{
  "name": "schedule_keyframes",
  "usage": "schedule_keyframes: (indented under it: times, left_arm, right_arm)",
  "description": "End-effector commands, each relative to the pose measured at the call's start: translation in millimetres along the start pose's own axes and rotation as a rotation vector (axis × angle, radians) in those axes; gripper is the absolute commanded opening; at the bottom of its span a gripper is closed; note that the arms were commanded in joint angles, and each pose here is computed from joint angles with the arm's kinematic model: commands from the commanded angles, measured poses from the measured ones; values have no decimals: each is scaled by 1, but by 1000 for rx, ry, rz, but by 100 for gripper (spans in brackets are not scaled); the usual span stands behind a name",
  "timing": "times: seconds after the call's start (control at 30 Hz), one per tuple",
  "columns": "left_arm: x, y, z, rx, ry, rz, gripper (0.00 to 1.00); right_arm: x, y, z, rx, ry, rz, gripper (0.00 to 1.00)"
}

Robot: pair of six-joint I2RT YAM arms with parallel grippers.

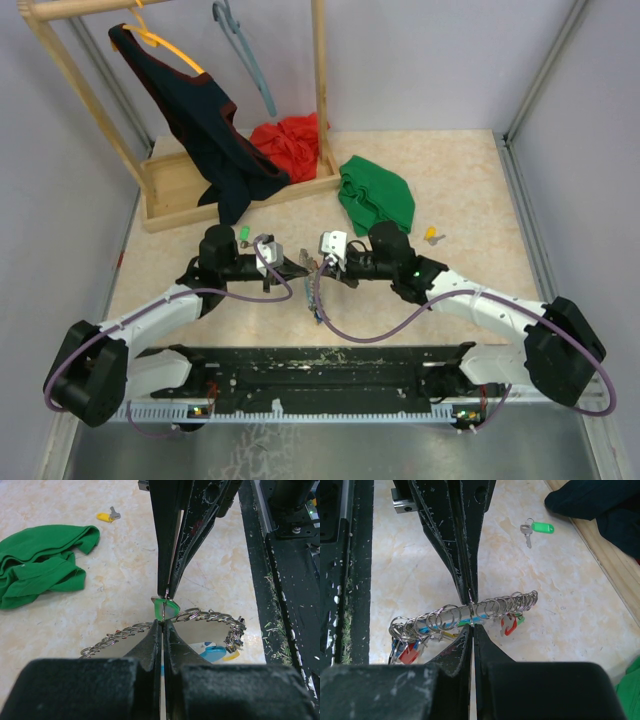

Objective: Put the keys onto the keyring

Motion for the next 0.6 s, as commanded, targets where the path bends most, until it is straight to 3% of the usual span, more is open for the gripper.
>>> schedule_keyframes:
  times: [0.0,0.57]
  left_arm:
    - [-16,-1,2,22,-71,-58,0]
    - [-16,-1,4,14,-68,-52,0]
  right_arm:
    - [-23,-3,-5,8,39,-76,0]
    - [-20,4,-4,29,56,-52,0]
Point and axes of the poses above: each gripper's point midway between its finger pads, its own y axis back along the fingers, its own z axis along the line the jaws close on, x = y × z, the point moved 5 cm from there along y, back along the fingers, and after that the axes turned 4 degrees about -y, right-handed, at the moved point
